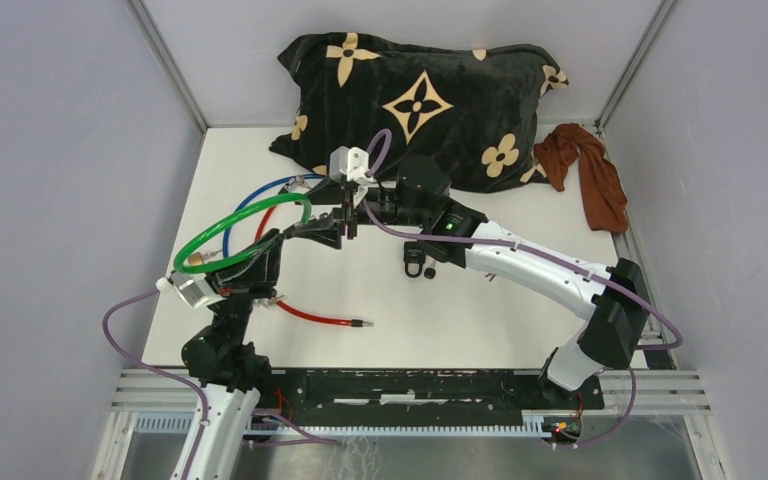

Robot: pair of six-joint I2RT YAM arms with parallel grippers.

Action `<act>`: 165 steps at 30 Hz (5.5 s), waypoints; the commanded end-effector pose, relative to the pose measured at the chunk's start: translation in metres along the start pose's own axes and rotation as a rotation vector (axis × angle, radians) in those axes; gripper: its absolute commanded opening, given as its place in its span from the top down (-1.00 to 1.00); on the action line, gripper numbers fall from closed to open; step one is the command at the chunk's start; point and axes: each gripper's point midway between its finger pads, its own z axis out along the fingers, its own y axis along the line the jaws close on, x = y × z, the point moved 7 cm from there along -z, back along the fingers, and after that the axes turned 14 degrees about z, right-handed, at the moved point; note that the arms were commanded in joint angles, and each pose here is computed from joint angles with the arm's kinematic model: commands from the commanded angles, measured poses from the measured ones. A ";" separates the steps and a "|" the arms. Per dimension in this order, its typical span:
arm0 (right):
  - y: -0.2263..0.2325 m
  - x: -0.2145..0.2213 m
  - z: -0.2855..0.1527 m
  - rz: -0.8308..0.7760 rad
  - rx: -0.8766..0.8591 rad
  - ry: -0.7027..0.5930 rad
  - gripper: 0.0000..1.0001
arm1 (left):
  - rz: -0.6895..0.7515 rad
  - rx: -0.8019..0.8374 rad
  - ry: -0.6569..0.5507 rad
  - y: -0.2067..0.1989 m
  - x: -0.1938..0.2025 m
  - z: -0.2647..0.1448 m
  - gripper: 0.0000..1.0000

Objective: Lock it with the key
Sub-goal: Lock the lock, then place the lock at the center of the board.

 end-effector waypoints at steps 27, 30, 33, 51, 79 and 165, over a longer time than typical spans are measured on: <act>-0.047 0.005 -0.030 0.212 -0.101 0.330 -0.32 | 0.014 0.037 -0.084 -0.009 -0.024 0.008 0.97; -0.045 0.008 -0.029 0.225 -0.131 0.333 -0.25 | 0.018 0.037 -0.085 -0.009 -0.024 0.008 0.97; -0.043 0.009 -0.029 0.227 -0.152 0.322 0.01 | 0.017 0.033 -0.082 -0.009 -0.023 0.007 0.97; -0.019 0.001 -0.031 -0.151 -0.027 0.150 1.00 | -0.015 0.009 -0.049 -0.005 -0.017 0.009 0.96; -0.019 0.012 -0.060 -0.682 0.284 0.155 -0.96 | -0.004 -0.004 0.009 -0.001 -0.005 0.006 0.97; -0.093 0.056 -0.190 -0.167 0.486 0.548 1.00 | 0.017 0.003 -0.001 -0.002 -0.007 0.004 0.97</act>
